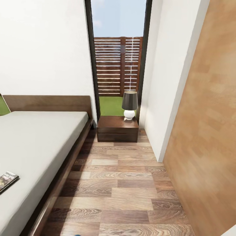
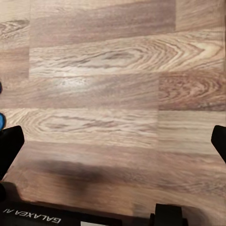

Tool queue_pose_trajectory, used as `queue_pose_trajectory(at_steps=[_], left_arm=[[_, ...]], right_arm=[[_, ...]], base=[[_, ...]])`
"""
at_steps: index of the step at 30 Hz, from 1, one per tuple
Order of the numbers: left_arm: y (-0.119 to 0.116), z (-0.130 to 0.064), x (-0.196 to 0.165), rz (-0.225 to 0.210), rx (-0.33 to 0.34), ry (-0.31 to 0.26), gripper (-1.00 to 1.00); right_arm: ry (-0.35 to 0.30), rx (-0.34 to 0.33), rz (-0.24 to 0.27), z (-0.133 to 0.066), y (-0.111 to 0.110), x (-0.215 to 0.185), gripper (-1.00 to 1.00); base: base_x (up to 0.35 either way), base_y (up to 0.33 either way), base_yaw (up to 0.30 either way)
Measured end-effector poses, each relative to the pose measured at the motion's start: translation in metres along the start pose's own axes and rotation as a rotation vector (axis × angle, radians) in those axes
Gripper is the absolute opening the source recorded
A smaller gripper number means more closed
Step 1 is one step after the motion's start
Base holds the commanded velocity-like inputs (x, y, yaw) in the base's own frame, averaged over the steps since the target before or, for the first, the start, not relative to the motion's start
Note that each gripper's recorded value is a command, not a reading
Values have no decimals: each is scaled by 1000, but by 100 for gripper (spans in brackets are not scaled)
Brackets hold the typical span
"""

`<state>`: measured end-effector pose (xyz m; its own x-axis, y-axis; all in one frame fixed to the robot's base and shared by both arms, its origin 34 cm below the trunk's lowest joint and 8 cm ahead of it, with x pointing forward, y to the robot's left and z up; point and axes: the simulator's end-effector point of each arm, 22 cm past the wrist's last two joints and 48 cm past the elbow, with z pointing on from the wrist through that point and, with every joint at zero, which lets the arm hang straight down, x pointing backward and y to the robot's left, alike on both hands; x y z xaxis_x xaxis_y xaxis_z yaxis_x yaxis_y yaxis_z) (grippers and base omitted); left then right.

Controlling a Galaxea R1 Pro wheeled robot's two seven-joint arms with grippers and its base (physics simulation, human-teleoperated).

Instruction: In the bedroom, move the book from the bed onto either nightstand, and place the two sandals side by side next to the bed.

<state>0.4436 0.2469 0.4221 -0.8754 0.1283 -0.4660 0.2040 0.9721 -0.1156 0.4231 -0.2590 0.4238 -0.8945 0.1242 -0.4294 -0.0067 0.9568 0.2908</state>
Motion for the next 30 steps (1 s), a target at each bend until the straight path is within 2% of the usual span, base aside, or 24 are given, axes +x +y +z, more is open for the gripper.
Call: queue_pose_trajectory(at_steps=[5,10,18,21,30], left_arm=[[-1,0,0,1,0,0,100],[0,0,0,-4,-3,-1,100],[-9,2,-3,-21,7,-8,100],[-19,4,-4,-24,19,-10,100],[-23,4,-4,-26,23,-11,100]], right_arm=[[-12,2,28,0,0,-3,100],[-14,2,29,0,-1,-3,100],[-14,3,29,0,-1,-3,100],[-14,3,29,0,-1,-3,100],[-13,2,25,0,0,-3,100]], base=[[0,0,0],[35,0,0],[205,-10,0],[39,-4,0],[5,0,0]])
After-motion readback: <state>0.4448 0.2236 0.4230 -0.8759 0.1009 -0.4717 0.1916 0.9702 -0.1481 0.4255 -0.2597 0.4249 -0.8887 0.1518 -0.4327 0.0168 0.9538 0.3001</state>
